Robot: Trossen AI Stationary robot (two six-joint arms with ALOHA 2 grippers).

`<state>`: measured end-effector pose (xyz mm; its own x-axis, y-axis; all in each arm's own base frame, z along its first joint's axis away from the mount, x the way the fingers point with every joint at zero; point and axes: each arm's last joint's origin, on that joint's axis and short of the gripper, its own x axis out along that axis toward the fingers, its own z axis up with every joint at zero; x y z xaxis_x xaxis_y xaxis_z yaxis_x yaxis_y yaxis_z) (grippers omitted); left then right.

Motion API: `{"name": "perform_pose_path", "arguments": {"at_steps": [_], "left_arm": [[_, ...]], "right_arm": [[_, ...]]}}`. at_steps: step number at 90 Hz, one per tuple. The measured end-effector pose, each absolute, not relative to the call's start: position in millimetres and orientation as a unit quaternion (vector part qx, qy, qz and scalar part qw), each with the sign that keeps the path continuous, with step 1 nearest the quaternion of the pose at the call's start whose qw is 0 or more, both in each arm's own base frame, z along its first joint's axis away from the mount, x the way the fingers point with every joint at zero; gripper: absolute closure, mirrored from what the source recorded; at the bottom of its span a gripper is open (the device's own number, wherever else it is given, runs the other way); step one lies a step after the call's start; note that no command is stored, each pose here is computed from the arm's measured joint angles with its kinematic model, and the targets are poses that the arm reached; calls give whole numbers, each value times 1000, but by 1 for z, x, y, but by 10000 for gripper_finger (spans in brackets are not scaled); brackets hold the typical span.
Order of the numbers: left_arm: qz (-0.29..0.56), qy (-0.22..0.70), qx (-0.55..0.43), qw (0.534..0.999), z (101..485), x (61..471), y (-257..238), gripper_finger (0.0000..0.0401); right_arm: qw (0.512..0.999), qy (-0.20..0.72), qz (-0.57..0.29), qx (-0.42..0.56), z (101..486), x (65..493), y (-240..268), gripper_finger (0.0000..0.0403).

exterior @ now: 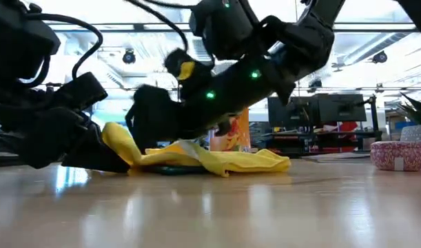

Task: Apply microfiber cloth
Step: Wipe the front and back of the tablet with the yellow microfiber cloth

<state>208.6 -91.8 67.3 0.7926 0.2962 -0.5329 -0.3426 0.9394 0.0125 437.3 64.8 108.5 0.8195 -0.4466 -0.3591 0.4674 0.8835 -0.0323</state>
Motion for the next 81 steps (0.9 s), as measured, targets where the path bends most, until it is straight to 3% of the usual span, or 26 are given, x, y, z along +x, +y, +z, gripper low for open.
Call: {"name": "perform_pose_path", "arguments": {"at_steps": [9, 23, 39, 67, 81], "left_arm": [[169, 274, -43, 946, 67, 209, -92, 380], [169, 256, -66, 950, 70, 211, -93, 380], [106, 222, -96, 965, 90, 217, -98, 380], [156, 233, -81, 956, 108, 227, -53, 380], [140, 242, -93, 956, 110, 227, -48, 380]], "right_arm": [[955, 188, -223, 52, 112, 427, 55, 403], [965, 211, -128, 88, 105, 418, 49, 403], [960, 216, -159, 82, 90, 420, 46, 403], [962, 216, -150, 65, 93, 430, 48, 403], [966, 209, -144, 57, 109, 429, 51, 403]]}}
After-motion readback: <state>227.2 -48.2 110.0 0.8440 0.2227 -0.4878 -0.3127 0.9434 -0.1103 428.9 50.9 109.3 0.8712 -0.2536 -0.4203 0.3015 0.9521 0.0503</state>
